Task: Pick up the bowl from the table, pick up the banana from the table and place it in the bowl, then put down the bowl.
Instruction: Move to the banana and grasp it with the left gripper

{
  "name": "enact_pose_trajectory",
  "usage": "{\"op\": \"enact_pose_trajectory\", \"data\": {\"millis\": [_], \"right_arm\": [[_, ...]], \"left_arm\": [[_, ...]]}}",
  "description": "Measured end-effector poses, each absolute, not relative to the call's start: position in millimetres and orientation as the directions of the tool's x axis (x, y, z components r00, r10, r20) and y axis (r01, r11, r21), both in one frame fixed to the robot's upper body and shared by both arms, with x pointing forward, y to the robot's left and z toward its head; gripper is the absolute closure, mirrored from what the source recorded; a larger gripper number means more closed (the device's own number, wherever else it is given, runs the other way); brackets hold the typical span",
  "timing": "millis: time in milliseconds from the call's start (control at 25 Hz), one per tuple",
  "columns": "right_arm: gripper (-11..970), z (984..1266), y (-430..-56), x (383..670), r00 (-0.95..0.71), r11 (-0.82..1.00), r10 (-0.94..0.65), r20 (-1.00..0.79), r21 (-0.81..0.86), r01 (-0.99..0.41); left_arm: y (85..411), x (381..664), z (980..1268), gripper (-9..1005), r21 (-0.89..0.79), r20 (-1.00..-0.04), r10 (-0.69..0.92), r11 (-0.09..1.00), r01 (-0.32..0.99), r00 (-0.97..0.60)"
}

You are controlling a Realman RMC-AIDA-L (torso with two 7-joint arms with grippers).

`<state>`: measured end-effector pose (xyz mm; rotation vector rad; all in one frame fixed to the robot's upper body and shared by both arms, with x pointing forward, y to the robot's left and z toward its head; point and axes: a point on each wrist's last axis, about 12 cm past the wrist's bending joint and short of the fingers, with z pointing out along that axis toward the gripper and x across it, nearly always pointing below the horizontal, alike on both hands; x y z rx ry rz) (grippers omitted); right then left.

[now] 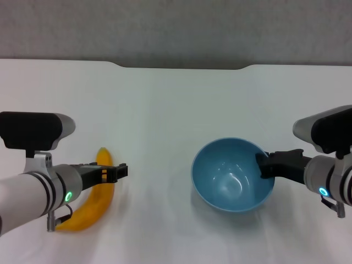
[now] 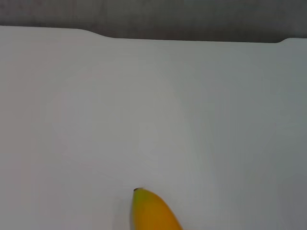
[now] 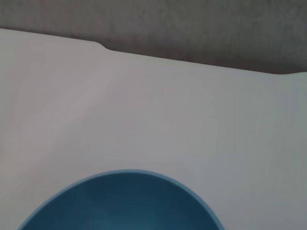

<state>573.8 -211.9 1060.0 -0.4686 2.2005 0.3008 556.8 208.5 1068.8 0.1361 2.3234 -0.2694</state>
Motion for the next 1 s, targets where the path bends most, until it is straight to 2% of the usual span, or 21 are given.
{"op": "enact_pose_trajectory", "data": {"millis": [1000], "right_arm": [[914,1062.4,-210.6,572.0,-0.562,0.898,-0.231,-0.795,0.049,-0.438]], "left_arm": [[217.2,559.1,1043.7,246,-0.121,-0.681,0.031,0.981,0.154,-0.731]]}}
